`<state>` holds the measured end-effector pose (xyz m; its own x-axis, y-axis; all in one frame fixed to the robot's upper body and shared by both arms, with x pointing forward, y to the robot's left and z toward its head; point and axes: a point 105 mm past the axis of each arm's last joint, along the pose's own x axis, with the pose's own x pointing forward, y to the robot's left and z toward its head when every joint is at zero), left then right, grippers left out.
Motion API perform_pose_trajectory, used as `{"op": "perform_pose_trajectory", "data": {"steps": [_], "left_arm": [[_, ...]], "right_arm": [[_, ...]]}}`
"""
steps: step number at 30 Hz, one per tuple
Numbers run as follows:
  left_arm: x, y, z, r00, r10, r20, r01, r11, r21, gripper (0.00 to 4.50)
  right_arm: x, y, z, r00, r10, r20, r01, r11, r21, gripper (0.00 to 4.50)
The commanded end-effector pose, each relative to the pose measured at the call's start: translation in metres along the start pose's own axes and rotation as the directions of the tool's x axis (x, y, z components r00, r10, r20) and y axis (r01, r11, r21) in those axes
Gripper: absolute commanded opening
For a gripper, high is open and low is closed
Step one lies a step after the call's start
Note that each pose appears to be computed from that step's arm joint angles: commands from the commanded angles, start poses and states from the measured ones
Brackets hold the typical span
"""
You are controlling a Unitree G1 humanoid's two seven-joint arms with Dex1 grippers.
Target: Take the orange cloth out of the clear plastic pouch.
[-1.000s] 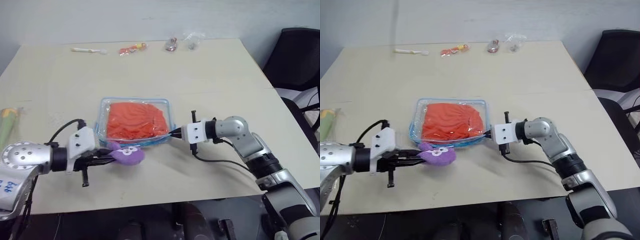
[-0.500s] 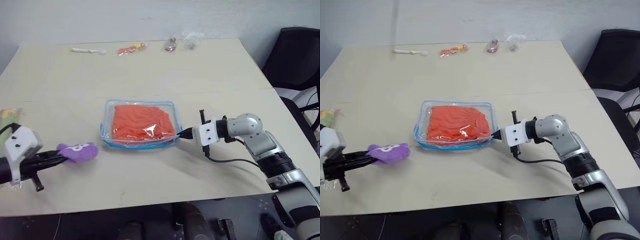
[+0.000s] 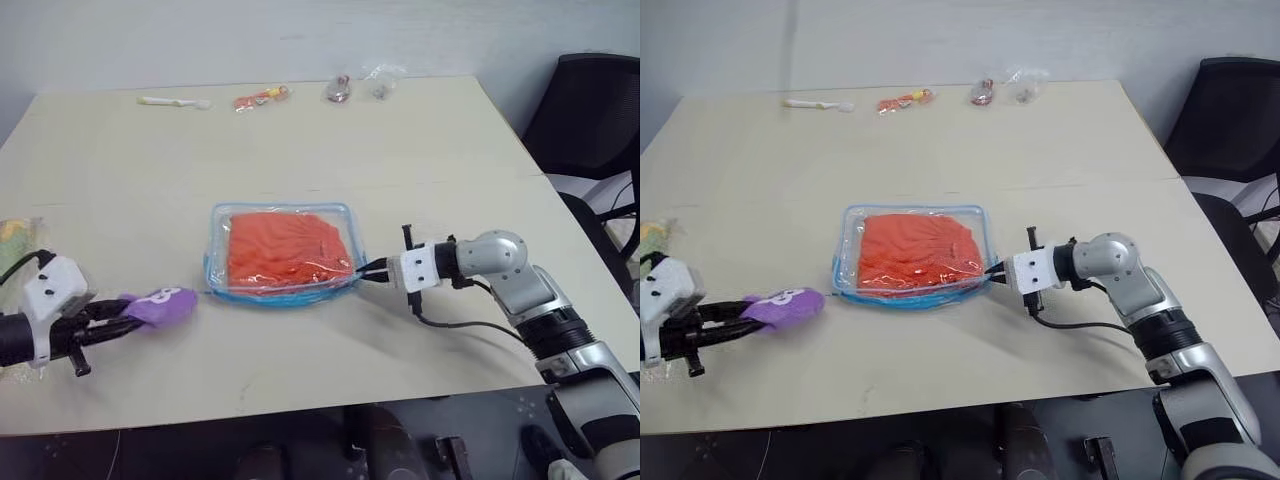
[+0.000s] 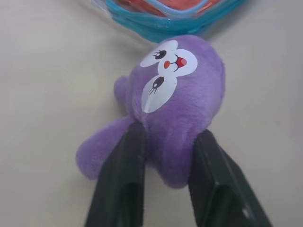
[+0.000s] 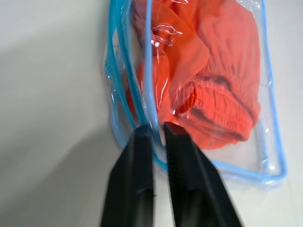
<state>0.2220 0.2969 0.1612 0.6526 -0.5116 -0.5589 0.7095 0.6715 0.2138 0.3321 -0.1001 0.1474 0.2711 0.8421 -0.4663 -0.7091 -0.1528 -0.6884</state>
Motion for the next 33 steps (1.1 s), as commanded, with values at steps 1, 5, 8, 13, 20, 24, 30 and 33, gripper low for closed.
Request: {"op": "perform_pose_trajectory", "data": {"steps": [1, 5, 8, 13, 20, 24, 30, 33], "left_arm": [[-0.008, 0.006, 0.004, 1.0, 0.027, 0.001, -0.027, 0.999, 0.029, 2.53], [-0.019, 0.01, 0.003, 0.999, 0.027, -0.021, -0.026, 0.998, 0.051, 3.86], [-0.029, 0.012, 0.009, 0.999, 0.018, -0.032, -0.015, 0.997, 0.075, 4.5], [-0.043, 0.03, 0.046, 0.998, 0.052, -0.02, -0.048, 0.984, 0.174, 4.5], [0.021, -0.013, 0.105, 0.98, -0.2, 0.023, 0.177, 0.91, 0.375, 4.5], [0.055, -0.027, 0.094, 0.971, -0.228, -0.065, 0.23, 0.838, 0.494, 4.5], [0.081, -0.021, 0.091, 0.988, -0.144, -0.048, 0.144, 0.791, 0.595, 4.5], [0.089, -0.023, 0.09, 0.99, -0.135, -0.026, 0.124, 0.793, 0.597, 4.5]], "right_arm": [[-0.012, -0.009, 0.01, 0.999, -0.039, 0.019, 0.039, 0.999, -0.011, 1.7], [-0.019, -0.007, 0.013, 0.999, -0.041, 0.022, 0.041, 0.999, 0.022, 3.17], [-0.026, -0.008, 0.018, 0.998, -0.058, 0.027, 0.057, 0.996, 0.067, 4.22], [-0.045, -0.012, 0.033, 0.991, -0.111, 0.069, 0.091, 0.964, 0.25, 4.46], [-0.056, -0.014, 0.076, 0.961, -0.161, 0.226, 0.011, 0.837, 0.548, 4.46], [-0.052, -0.018, 0.089, 0.945, -0.212, 0.248, 0.018, 0.792, 0.611, 4.46], [-0.05, -0.012, 0.093, 0.942, -0.247, 0.226, 0.05, 0.772, 0.633, 4.46], [-0.048, -0.008, 0.093, 0.943, -0.254, 0.216, 0.061, 0.769, 0.636, 4.46]]}}
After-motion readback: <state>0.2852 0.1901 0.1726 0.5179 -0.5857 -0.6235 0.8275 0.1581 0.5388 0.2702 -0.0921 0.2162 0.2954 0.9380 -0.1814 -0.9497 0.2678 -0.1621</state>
